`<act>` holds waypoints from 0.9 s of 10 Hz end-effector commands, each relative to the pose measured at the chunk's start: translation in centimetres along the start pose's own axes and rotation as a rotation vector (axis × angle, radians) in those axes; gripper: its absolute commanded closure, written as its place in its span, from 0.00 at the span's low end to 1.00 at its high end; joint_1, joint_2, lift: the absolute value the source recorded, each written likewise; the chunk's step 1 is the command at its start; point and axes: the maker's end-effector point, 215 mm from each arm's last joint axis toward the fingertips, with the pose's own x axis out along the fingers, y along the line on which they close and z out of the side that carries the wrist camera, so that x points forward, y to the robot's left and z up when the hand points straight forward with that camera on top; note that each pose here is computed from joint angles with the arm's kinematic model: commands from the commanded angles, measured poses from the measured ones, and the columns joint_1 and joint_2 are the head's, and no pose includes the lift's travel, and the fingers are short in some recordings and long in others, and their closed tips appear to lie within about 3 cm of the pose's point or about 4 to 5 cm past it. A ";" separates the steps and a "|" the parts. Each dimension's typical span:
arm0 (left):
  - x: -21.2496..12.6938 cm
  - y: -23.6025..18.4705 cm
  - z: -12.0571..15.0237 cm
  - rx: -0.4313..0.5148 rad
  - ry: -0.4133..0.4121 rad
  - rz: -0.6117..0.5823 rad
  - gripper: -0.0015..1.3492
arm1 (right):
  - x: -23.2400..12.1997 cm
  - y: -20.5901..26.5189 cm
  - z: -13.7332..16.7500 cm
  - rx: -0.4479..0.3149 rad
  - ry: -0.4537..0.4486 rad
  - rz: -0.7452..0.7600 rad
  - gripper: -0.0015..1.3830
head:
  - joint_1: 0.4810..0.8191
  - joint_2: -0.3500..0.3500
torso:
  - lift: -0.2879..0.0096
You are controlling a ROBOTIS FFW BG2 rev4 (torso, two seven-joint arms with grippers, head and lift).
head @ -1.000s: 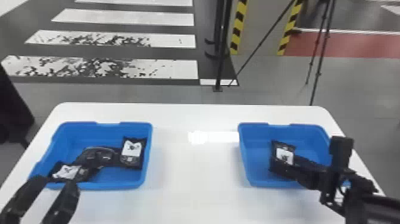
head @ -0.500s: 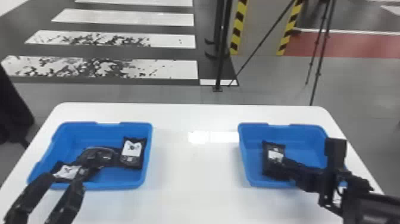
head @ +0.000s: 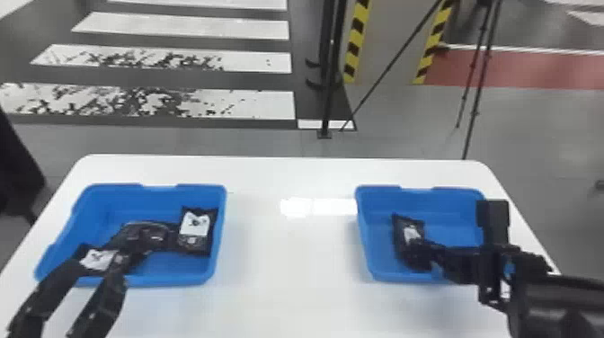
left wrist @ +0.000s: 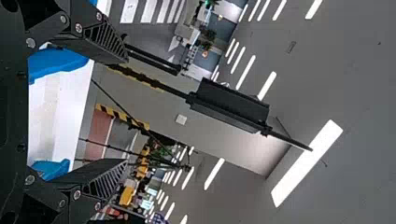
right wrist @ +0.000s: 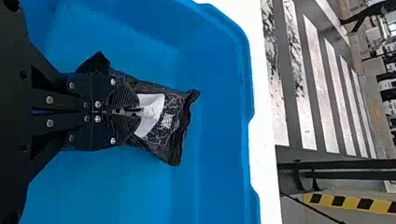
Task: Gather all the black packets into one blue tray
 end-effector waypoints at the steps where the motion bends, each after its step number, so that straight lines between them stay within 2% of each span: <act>1: 0.2 0.1 0.0 0.001 -0.003 -0.004 0.22 | -0.8 -0.3 1.3 -0.033 -0.019 -0.022 0.94 | 0.63 0.38 | 0.60; 3: 1.2 -0.1 0.9 0.010 -0.029 -0.031 0.22 | -3.1 0.1 4.2 -0.086 -0.098 -0.038 0.94 | 0.63 0.36 | 0.60; 5: 2.8 -1.3 0.9 -0.027 -0.031 -0.089 0.22 | -7.0 2.1 9.0 -0.177 -0.217 -0.048 0.94 | 0.63 0.36 | 0.60; 7: 5.4 -2.9 0.1 -0.095 0.014 -0.198 0.22 | -10.6 7.5 13.0 -0.268 -0.324 0.005 0.94 | 0.63 0.34 | 0.60; 9: 8.4 -4.6 -0.3 -0.144 0.070 -0.311 0.22 | -12.5 15.4 14.4 -0.327 -0.389 0.145 0.94 | 0.63 0.38 | 0.60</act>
